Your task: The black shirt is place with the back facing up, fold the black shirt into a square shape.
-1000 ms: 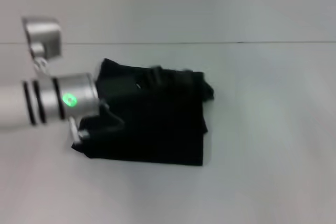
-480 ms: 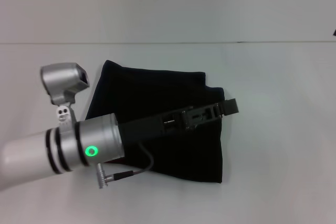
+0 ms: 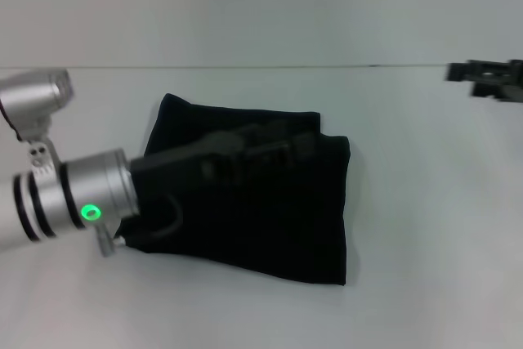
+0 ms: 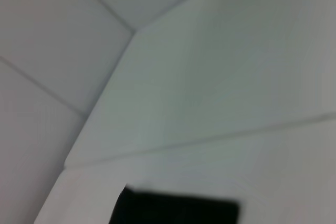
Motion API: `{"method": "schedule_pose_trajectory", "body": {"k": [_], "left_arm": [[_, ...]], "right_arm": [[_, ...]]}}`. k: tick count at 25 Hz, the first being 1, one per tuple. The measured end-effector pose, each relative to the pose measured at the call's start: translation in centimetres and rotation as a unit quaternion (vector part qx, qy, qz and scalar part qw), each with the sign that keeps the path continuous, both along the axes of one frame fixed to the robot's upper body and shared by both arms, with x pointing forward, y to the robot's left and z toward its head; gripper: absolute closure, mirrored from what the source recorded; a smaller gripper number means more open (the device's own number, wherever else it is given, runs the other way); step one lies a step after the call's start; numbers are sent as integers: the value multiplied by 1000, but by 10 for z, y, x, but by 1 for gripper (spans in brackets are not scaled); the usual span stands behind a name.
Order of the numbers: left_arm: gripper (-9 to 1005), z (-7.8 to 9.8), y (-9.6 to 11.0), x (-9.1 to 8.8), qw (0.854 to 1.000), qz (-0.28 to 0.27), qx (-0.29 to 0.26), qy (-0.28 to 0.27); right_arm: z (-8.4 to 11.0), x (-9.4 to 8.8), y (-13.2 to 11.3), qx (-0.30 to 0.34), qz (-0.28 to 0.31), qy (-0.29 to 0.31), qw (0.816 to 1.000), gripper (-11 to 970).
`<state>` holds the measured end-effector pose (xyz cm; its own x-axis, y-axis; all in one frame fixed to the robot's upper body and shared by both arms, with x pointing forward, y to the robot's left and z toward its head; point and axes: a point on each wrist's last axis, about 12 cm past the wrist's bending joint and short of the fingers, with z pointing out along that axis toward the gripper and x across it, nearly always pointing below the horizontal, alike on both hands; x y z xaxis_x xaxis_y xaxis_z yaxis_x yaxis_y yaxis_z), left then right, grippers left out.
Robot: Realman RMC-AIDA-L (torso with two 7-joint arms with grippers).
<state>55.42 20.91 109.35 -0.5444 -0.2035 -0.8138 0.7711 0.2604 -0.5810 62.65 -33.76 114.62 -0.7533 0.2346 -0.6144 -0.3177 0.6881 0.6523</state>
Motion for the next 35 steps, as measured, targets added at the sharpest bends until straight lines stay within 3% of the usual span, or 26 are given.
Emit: {"method": "schedule_pose_trajectory", "body": {"k": [2, 8, 11, 16, 28, 35], "left_arm": [[189, 5, 11, 9, 999, 13, 41, -26], [45, 14, 39, 19, 982, 19, 143, -118], [45, 17, 48, 19, 968, 1, 193, -161], [44, 15, 50, 16, 948, -45, 253, -187], [44, 15, 52, 15, 947, -41, 257, -190], [45, 15, 52, 15, 948, -35, 253, -190]], "right_arm": [[-2, 5, 15, 5, 17, 29, 999, 60], [-19, 8, 48, 1, 37, 96, 995, 60], [-26, 5, 57, 4, 45, 118, 992, 60], [-40, -3, 70, 16, 51, 147, 988, 60], [-71, -12, 113, -7, 56, 169, 984, 59], [-71, -2, 120, -23, 33, 145, 989, 65]]}}
